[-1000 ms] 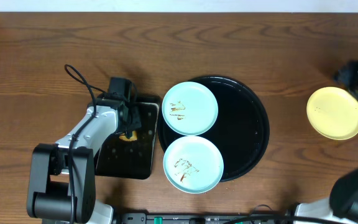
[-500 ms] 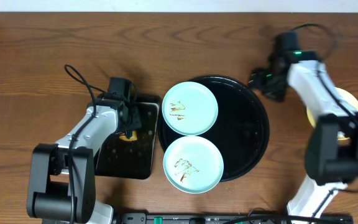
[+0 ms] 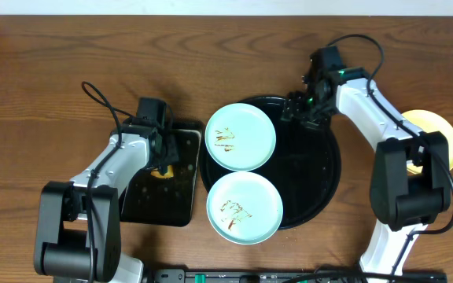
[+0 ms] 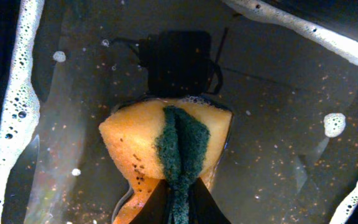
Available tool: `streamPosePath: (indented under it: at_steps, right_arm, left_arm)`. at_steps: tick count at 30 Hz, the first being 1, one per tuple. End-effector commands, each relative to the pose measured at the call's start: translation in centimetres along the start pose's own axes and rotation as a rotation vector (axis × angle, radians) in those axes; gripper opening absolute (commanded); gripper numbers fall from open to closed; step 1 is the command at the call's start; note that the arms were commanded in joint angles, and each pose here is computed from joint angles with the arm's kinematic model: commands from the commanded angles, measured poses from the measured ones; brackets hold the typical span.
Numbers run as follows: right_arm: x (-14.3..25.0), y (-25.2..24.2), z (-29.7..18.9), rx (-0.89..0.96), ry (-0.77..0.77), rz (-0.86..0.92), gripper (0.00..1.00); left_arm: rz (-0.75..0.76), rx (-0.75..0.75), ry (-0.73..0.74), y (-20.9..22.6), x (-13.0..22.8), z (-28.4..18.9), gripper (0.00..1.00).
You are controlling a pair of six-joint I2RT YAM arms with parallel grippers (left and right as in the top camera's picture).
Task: Clean dirty plates on tray and stack at the side
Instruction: 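Move the right gripper to the upper blue plate and grasp its rim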
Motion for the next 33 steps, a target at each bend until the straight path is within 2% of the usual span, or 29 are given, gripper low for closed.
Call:
streamPosePath:
  at_steps: [1, 6, 9, 14, 19, 23, 24, 25, 26, 33]
  right_arm:
    - [1.5, 1.9, 1.6, -0.04, 0.069, -0.031, 0.72]
    - [3.7, 3.9, 3.0, -0.03, 0.12, -0.084, 0.69]
    - [4.8, 4.5, 3.3, -0.014, 0.149, -0.089, 0.54]
    - [6.0, 4.0, 4.0, 0.019, 0.179, -0.065, 0.44]
    - [6.8, 1.9, 5.6, 0.048, 0.195, -0.012, 0.41]
    - [7.5, 0.2, 6.9, 0.048, 0.201, 0.023, 0.44]
    - [7.6, -0.1, 7.1, 0.048, 0.199, 0.029, 0.36]
    - [7.7, -0.2, 7.3, 0.047, 0.196, 0.033, 0.16]
    - [7.7, -0.3, 7.4, 0.046, 0.194, 0.035, 0.01]
    - [6.9, -0.8, 7.6, 0.099, 0.128, 0.017, 0.01]
  left_arm:
    - [0.018, 0.048, 0.149, -0.3, 2.8, 2.1, 0.08]
    - [0.018, 0.046, 0.153, -0.3, 2.8, 2.0, 0.08]
    - [0.018, 0.046, 0.153, -0.3, 2.8, 2.0, 0.07]
    - [0.017, 0.047, 0.154, -0.3, 2.8, 2.0, 0.07]
    - [0.018, 0.05, 0.155, -0.3, 2.9, 2.0, 0.08]
    - [0.018, 0.05, 0.155, -0.3, 2.9, 2.0, 0.07]
    - [0.018, 0.05, 0.155, -0.3, 2.9, 2.0, 0.08]
    - [0.018, 0.05, 0.155, -0.3, 2.9, 2.0, 0.07]
    - [0.017, 0.05, 0.155, -0.3, 2.9, 2.0, 0.07]
    - [0.017, 0.05, 0.155, -0.3, 2.9, 2.0, 0.07]
Point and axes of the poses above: each gripper's point midway between its finger pads, its own z axis out along the fingers, its own y axis along the line the jaws close on, x = y × z, the point moved 7 cm from there along -z, back along the fingers, and after that the axes turned 5 degrees about z, right-handed, at the moved point
